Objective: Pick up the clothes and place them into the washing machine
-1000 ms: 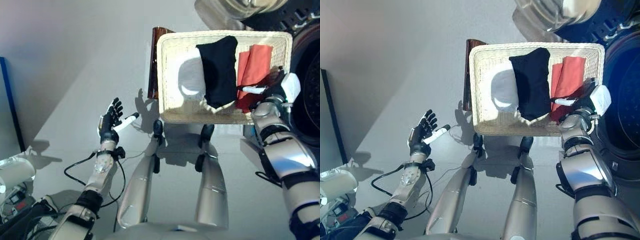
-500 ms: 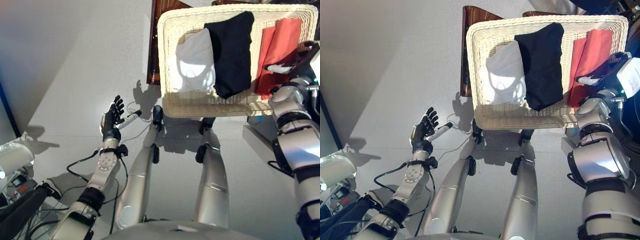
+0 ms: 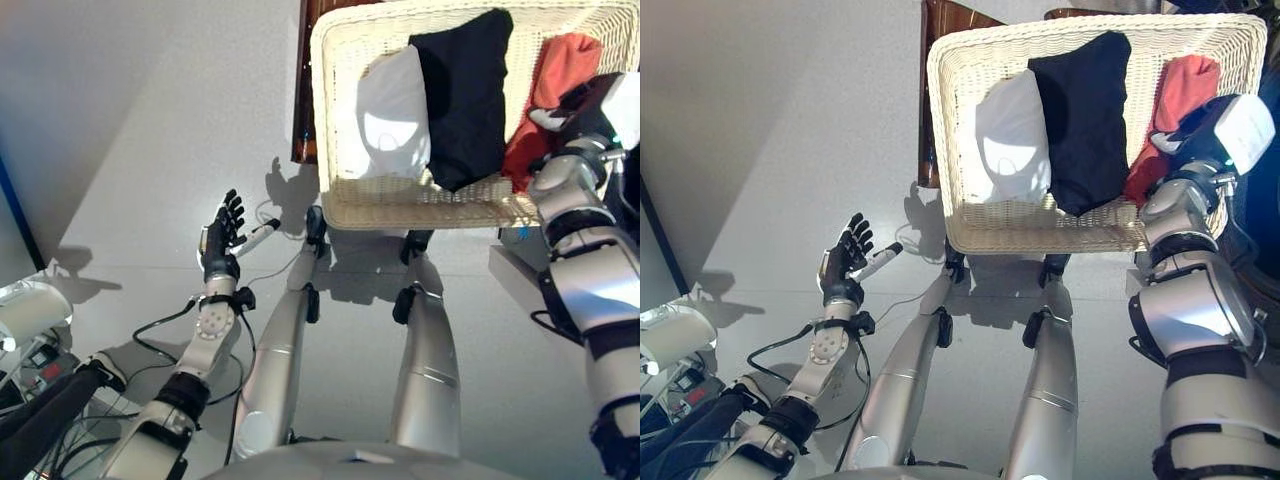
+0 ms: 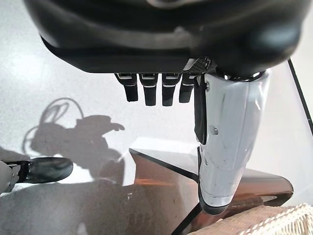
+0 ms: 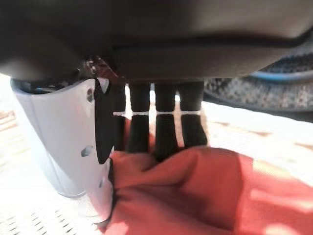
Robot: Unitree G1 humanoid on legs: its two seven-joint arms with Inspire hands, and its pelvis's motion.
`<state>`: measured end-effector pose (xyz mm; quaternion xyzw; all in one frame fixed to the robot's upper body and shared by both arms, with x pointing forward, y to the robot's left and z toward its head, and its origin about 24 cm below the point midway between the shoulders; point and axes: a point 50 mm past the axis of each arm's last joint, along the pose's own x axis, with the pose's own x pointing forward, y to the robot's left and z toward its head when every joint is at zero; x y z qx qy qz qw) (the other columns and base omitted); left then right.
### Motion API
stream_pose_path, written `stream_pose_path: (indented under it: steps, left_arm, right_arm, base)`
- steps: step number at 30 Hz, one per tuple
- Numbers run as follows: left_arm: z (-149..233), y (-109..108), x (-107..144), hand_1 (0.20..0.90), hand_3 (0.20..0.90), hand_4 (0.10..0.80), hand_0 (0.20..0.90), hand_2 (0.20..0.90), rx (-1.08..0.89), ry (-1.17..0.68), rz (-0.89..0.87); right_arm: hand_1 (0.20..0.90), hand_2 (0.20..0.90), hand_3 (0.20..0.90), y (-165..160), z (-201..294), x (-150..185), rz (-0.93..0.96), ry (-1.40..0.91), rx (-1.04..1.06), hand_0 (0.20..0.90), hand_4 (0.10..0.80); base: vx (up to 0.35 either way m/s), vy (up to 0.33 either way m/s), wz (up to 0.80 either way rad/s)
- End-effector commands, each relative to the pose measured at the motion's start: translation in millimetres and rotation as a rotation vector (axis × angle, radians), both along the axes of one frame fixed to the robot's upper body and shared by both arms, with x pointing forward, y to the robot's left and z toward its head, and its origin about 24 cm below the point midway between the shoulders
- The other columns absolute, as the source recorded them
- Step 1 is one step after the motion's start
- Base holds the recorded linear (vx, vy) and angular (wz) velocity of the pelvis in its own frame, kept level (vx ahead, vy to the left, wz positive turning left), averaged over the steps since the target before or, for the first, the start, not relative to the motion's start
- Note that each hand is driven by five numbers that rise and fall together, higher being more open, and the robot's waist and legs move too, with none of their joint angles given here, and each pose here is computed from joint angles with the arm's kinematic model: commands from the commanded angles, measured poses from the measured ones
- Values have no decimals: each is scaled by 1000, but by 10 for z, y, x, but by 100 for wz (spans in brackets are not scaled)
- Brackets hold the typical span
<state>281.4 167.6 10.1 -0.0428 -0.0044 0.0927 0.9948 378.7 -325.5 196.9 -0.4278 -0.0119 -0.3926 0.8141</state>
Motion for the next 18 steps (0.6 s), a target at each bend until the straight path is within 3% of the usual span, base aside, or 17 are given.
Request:
stream_pose_path:
  steps: [1,18]
  left_arm:
    - [62,162,-68,900,900,800,900,900,22,-66,34]
    - [-166,213,-180,900,900,800,900,900,9,35,24]
  right_arm:
    - [200,200,200,202,-132,80,85,44,-19,200,300]
    - [200,200,200,-46,-596,-147,11,78,172,200,300]
  base:
    - [4,-31,-8]
    - [19,-24,-5]
